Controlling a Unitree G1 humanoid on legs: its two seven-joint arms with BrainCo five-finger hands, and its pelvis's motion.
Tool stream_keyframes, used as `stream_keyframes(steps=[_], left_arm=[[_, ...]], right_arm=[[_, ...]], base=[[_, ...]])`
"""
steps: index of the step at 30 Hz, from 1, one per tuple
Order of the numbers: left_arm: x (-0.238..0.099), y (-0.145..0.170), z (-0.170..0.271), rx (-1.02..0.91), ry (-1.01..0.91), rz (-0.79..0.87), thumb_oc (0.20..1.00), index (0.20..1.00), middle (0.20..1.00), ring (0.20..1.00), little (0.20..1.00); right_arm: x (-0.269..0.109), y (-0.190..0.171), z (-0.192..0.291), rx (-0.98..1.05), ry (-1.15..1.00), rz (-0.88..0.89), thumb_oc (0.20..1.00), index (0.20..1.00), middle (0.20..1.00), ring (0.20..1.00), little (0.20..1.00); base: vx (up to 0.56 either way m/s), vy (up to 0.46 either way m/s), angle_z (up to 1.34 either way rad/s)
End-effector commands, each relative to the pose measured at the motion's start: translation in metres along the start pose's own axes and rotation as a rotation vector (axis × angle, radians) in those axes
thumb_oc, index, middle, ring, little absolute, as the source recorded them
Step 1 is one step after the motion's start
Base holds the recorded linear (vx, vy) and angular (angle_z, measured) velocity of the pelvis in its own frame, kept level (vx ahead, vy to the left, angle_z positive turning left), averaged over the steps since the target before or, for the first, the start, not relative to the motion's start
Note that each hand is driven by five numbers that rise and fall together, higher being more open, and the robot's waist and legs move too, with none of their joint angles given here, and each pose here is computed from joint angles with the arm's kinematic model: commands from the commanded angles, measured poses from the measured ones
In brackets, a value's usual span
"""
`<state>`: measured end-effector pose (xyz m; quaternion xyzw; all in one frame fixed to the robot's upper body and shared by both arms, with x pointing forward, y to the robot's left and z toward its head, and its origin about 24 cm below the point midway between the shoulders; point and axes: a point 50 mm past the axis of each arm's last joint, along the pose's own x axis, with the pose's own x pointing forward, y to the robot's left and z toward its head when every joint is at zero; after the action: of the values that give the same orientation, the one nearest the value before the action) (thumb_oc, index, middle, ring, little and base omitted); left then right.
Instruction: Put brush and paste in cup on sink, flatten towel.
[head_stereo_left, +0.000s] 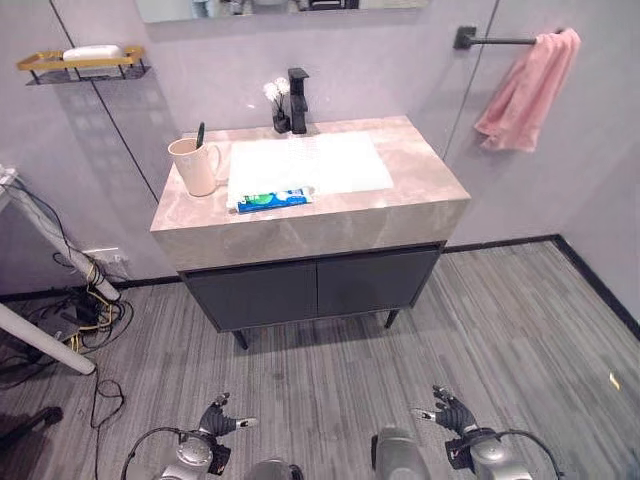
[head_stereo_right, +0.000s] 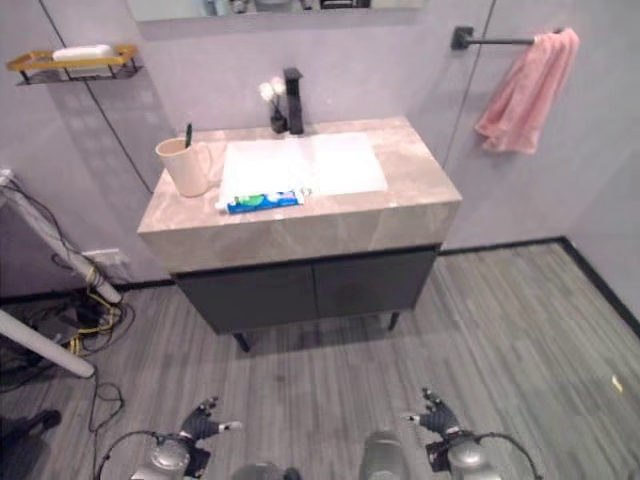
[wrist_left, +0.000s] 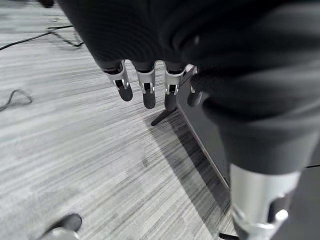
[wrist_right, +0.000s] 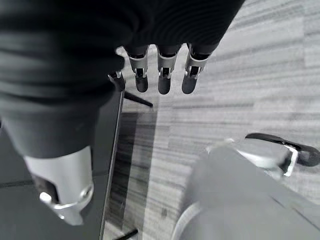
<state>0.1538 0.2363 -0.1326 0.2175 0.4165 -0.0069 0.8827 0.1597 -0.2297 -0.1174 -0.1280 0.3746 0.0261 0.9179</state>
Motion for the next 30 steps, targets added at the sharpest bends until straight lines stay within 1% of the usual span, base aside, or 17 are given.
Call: stream_keyframes(steps=[1, 2, 8, 14, 17, 18, 21, 24, 28, 30], left_arm=[[0.004, 0.029, 0.011, -0.043, -0.051, 0.117, 1.0, 1.0, 1.0, 1.0, 1.0], [0.005, 0.029, 0.015, -0.051, -0.062, 0.119, 1.0, 1.0, 1.0, 1.0, 1.0], [0.006, 0.025, 0.028, -0.05, -0.125, 0.123, 1.0, 1.0, 1.0, 1.0, 1.0], [0.005, 0.016, 0.031, -0.049, -0.144, 0.096, 1.0, 1.0, 1.0, 1.0, 1.0], [0.007, 0.017, 0.041, -0.027, -0.179, 0.093, 1.0, 1.0, 1.0, 1.0, 1.0], [0.008, 0.012, 0.051, 0.018, -0.212, 0.072, 1.0, 1.0, 1.0, 1.0, 1.0], [0.009, 0.004, 0.062, 0.049, -0.243, 0.044, 1.0, 1.0, 1.0, 1.0, 1.0], [0.009, -0.001, 0.068, 0.068, -0.272, 0.028, 1.0, 1.0, 1.0, 1.0, 1.0], [0.01, -0.004, 0.069, 0.099, -0.271, 0.026, 1.0, 1.0, 1.0, 1.0, 1.0], [0.011, -0.002, 0.07, 0.079, -0.273, 0.034, 1.0, 1.0, 1.0, 1.0, 1.0]], right_arm=[[0.004, -0.007, 0.027, -0.132, -0.115, 0.004, 1.0, 1.0, 1.0, 1.0, 1.0], [0.005, -0.007, 0.025, -0.161, -0.105, 0.013, 1.0, 1.0, 1.0, 1.0, 1.0], [0.001, -0.006, 0.015, -0.152, -0.07, 0.018, 1.0, 1.0, 1.0, 1.0, 1.0], [-0.003, -0.016, 0.015, -0.225, -0.078, 0.034, 1.0, 1.0, 1.0, 1.0, 1.0], [-0.003, -0.022, 0.017, -0.295, -0.078, 0.014, 1.0, 1.0, 1.0, 1.0, 1.0], [-0.001, -0.028, 0.019, -0.395, -0.075, -0.018, 1.0, 1.0, 1.0, 1.0, 1.0], [-0.001, -0.029, 0.014, -0.425, -0.042, -0.011, 1.0, 1.0, 1.0, 1.0, 1.0], [0.0, -0.027, 0.012, -0.445, -0.033, -0.005, 1.0, 1.0, 1.0, 1.0, 1.0], [0.001, -0.024, 0.01, -0.45, -0.033, -0.011, 1.0, 1.0, 1.0, 1.0, 1.0], [0.005, -0.021, 0.021, -0.451, -0.065, 0.011, 1.0, 1.0, 1.0, 1.0, 1.0]], base=[[0.34, -0.065, -0.36], [0.2, -0.061, -0.16], [0.29, -0.087, 0.2], [0.39, -0.188, 0.51], [0.22, -0.204, 0.23], [0.27, -0.275, 0.27], [0.22, -0.162, 0.06], [0.27, 0.002, 0.28], [0.34, 0.18, 0.13], [0.39, 0.214, -0.38]])
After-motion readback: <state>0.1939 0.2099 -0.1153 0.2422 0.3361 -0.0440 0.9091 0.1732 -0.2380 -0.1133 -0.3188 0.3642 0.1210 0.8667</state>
